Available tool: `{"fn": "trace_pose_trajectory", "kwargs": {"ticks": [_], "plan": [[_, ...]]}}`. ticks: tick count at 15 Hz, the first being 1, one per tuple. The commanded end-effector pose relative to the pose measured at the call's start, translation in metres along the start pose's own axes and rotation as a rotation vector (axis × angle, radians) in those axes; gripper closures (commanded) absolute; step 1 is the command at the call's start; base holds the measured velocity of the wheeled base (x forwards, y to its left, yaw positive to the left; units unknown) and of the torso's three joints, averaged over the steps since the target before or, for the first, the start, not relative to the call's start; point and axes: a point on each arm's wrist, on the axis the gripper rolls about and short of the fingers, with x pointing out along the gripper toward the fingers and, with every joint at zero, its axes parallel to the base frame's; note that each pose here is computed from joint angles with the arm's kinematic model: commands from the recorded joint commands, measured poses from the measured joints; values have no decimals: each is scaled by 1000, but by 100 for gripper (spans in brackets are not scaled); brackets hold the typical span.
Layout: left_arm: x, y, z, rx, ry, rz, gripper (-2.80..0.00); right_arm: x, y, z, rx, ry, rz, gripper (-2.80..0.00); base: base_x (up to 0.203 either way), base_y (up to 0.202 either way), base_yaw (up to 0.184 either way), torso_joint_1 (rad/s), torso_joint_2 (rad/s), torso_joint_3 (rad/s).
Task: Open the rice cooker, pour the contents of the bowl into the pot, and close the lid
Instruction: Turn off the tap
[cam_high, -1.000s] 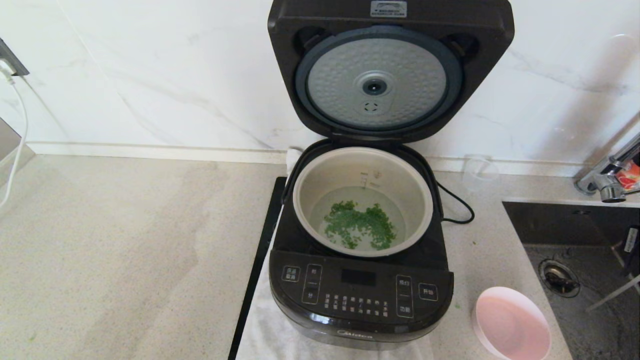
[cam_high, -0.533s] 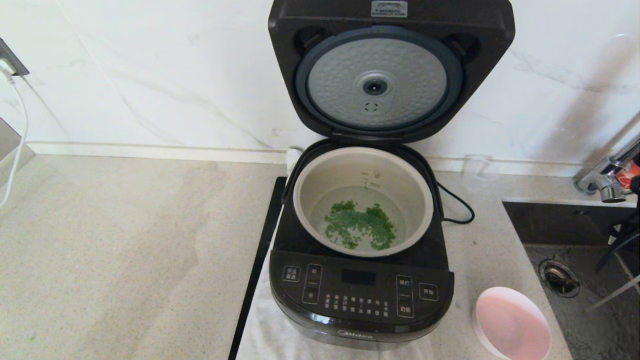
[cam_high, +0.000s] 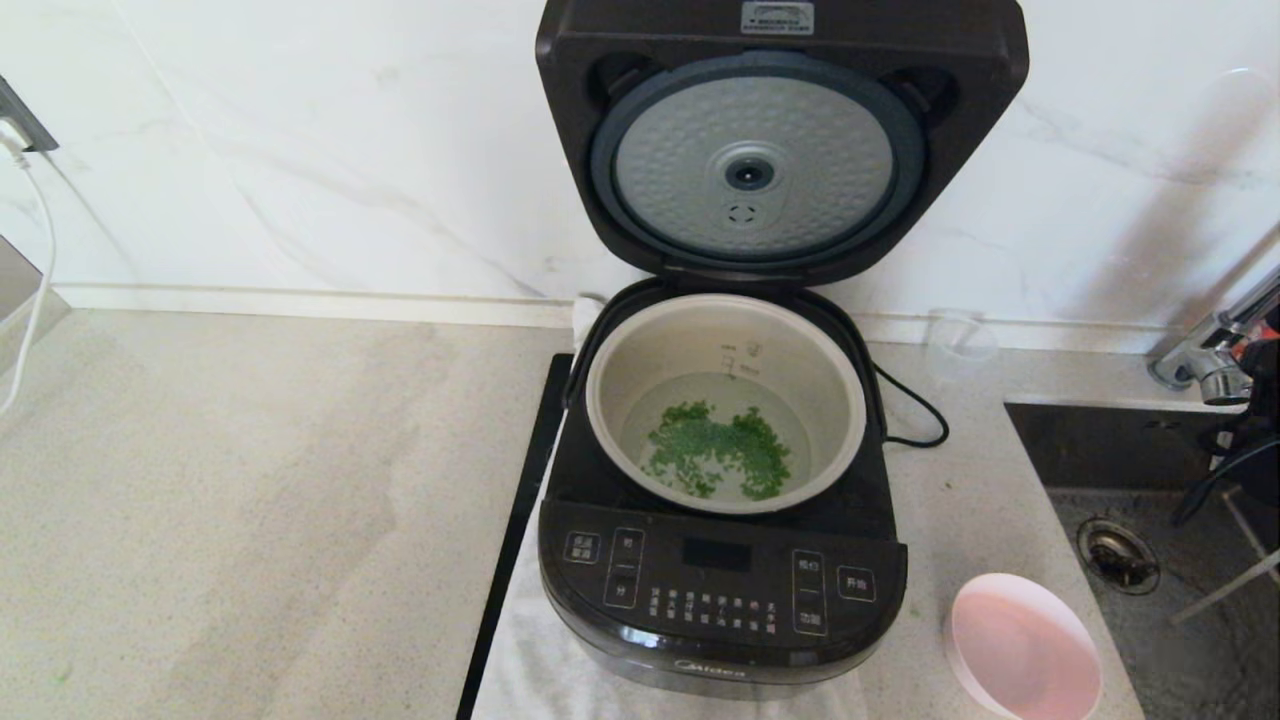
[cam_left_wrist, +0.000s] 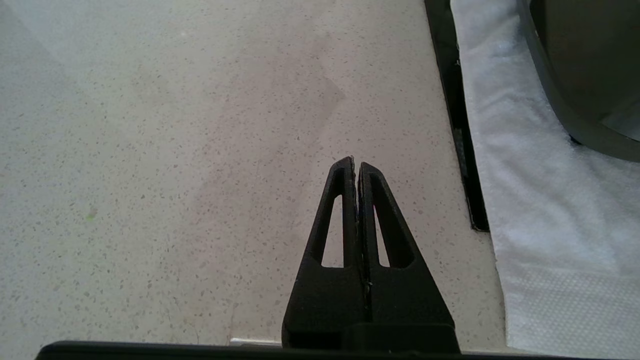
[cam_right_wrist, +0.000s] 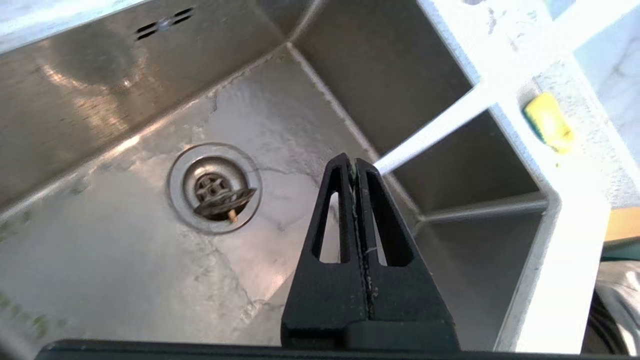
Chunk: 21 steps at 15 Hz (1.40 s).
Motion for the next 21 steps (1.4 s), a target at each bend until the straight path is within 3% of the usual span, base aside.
{"fn": "trace_pose_trajectory", "kwargs": {"ticks": [1,6,21], "plan": [[0,0,0,0,2,-1,0,16,2,-2,2,6,-32,0,0,0,0,0,0,0],[0,0,0,0,2,-1,0,33,-1,9,19,-19,-64,0,0,0,0,0,0,0],[0,0,0,0,2,-1,0,68,24,42,57,-128,-67,0,0,0,0,0,0,0]]}}
